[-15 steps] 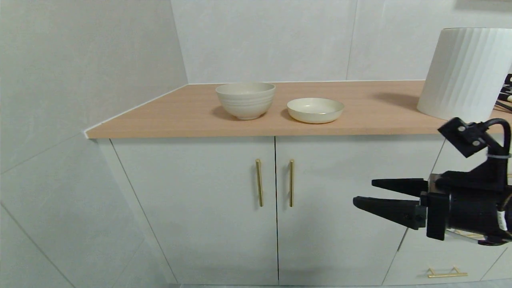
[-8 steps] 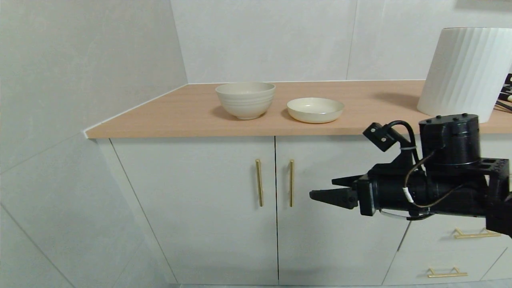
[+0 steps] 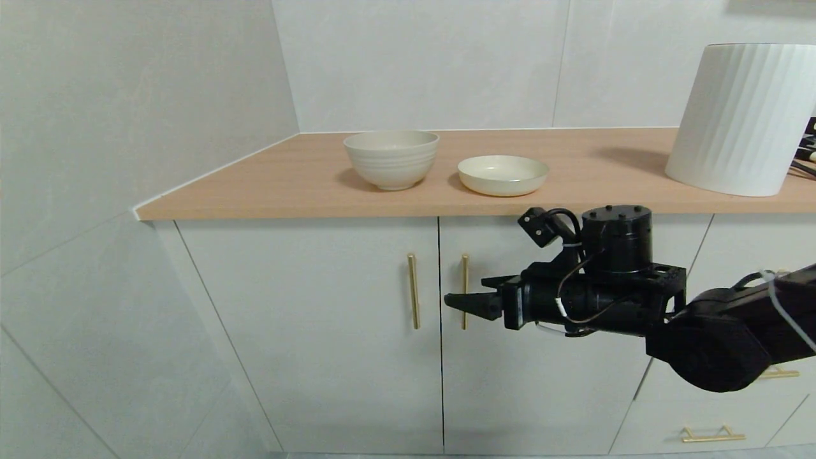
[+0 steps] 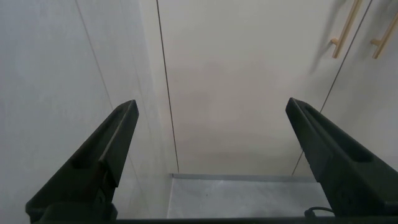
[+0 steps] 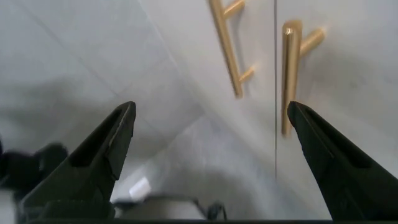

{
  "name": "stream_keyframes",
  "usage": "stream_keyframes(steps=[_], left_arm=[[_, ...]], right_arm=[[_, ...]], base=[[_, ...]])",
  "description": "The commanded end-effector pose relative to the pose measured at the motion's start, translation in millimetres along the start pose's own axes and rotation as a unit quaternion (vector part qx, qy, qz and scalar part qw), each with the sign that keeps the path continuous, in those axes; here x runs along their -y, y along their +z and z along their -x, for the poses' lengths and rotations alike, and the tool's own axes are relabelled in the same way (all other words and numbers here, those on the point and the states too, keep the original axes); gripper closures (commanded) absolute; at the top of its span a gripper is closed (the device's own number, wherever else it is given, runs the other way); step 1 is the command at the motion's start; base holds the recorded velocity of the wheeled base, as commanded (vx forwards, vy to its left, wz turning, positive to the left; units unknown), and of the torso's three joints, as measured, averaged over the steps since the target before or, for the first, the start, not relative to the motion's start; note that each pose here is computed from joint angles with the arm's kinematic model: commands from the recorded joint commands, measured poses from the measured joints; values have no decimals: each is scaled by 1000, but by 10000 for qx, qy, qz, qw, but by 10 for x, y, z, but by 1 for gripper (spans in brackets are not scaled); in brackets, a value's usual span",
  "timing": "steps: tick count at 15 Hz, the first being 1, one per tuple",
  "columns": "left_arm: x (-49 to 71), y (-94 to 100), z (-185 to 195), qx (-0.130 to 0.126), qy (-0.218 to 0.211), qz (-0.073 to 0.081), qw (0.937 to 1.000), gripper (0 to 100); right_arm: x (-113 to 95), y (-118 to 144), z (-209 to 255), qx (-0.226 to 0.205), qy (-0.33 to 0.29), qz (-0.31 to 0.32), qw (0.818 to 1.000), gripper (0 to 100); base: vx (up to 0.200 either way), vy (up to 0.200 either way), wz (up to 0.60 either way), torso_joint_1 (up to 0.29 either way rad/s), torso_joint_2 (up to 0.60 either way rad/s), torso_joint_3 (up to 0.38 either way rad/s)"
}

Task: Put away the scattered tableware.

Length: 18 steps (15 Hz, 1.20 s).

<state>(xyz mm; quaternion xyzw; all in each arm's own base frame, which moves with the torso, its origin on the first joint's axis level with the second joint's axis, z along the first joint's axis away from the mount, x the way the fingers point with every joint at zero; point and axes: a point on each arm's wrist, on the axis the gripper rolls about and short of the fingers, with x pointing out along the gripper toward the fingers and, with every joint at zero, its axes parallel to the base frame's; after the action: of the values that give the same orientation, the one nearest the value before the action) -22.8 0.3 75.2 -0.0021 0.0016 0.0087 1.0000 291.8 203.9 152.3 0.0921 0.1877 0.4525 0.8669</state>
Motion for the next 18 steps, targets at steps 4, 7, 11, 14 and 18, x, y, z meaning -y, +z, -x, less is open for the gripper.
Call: stream_keyframes(steps=[4, 7, 11, 14, 18], left_arm=[[0, 0, 0, 1, 5, 2, 10000, 0], [0, 0, 0, 1, 5, 2, 10000, 0], [0, 0, 0, 1, 5, 2, 10000, 0], [0, 0, 0, 1, 5, 2, 10000, 0], [0, 0, 0, 1, 5, 2, 10000, 0]], right_arm=[[111, -188, -207, -145, -76, -205, 9997, 0], [188, -250, -333, -4, -198, -183, 9996, 0], [232, -307, -431, 179, -131, -302, 9993, 0], [237, -303, -447, 255, -108, -332, 9991, 0], [188, -321, -494, 328, 7, -532, 9980, 0]], base=[[0, 0, 0, 0, 0, 0], [0, 0, 0, 0, 0, 0], [0, 0, 0, 0, 0, 0], [0, 0, 0, 0, 0, 0], [0, 0, 0, 0, 0, 0]])
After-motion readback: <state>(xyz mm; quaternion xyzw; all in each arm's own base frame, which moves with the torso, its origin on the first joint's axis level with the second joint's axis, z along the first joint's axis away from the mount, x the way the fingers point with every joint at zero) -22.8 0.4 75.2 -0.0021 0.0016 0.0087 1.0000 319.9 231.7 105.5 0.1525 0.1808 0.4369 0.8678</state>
